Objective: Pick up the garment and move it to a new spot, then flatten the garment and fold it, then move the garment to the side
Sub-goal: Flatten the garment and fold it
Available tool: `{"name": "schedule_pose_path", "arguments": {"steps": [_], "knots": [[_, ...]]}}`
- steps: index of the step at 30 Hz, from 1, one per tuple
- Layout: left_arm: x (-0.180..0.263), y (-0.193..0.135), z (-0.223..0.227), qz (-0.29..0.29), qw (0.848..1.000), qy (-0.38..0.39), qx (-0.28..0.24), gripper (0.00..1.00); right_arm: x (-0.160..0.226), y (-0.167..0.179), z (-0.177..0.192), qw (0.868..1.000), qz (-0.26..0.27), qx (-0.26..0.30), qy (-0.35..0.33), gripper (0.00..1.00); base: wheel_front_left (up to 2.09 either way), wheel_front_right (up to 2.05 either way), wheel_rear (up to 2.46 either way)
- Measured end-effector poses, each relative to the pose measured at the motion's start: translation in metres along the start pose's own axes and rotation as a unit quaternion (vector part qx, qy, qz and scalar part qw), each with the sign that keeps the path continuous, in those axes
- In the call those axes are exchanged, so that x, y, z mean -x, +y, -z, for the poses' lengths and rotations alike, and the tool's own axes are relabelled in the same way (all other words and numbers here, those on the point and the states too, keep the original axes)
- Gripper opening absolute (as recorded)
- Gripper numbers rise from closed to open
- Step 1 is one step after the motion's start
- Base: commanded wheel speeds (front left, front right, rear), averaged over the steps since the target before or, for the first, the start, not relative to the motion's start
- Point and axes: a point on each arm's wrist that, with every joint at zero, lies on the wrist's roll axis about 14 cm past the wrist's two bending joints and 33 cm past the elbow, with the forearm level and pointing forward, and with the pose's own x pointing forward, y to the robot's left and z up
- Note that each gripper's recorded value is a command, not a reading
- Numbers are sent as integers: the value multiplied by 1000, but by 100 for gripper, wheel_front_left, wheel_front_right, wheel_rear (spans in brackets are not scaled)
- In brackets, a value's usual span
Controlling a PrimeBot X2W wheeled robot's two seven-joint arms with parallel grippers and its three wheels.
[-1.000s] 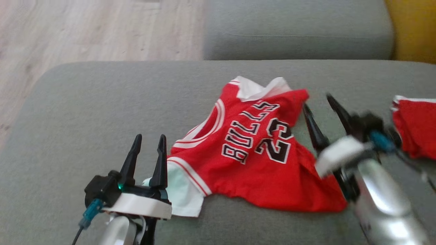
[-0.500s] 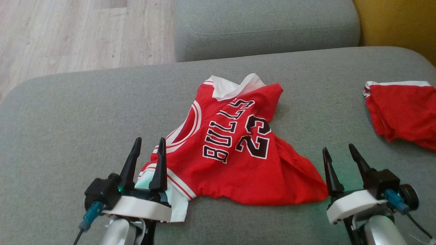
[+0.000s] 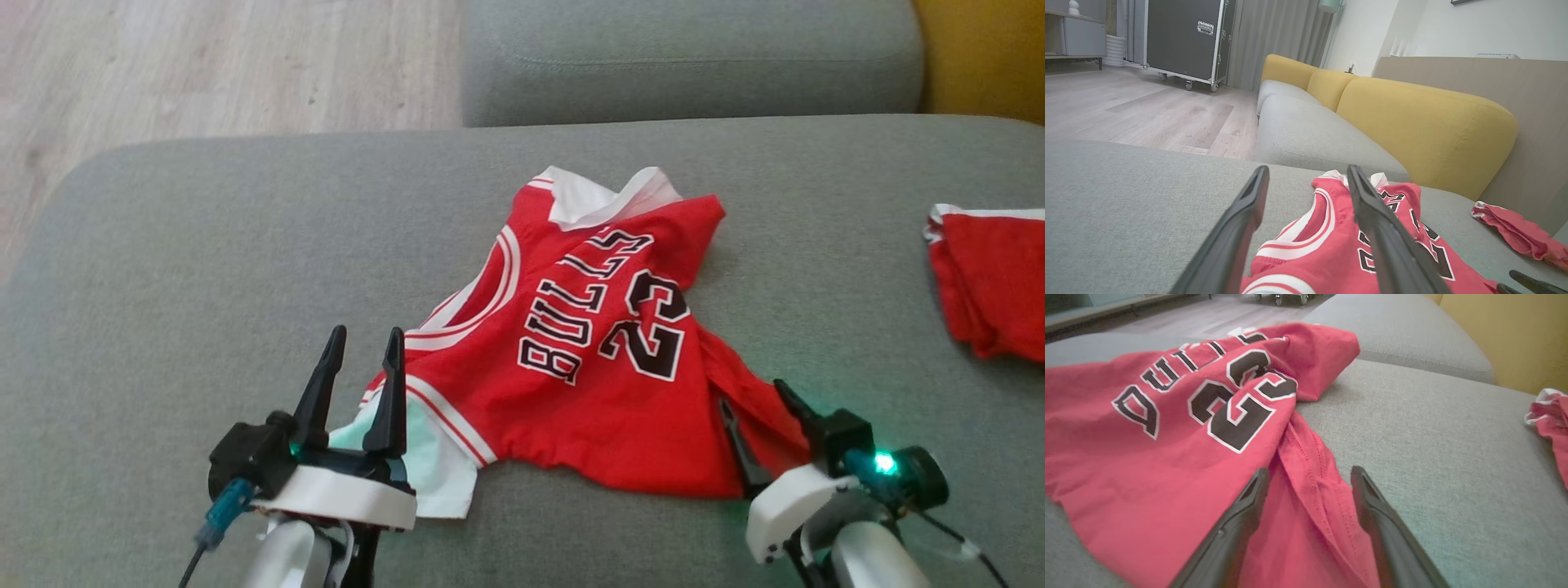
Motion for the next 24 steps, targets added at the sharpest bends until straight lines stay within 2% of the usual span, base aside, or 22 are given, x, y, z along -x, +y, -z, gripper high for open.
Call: {"name": "schedule_pose_path", "arguments": {"steps": [13,22,23,24], "knots": [[-5,14,2,-17,1000,5,-4,100,-37,-17,26,995,3,49,90,100,0,0,0],[-7,19,3,-21,1000,7,-6,100,-63,-2,22,994,-25,24,107,99,0,0,0],[-7,19,3,-21,1000,8,-6,100,-65,-1,21,993,-28,23,111,29,0,0,0],[-8,18,3,-20,1000,8,-6,100,-67,-1,20,993,-30,24,113,0,0,0,0]]}}
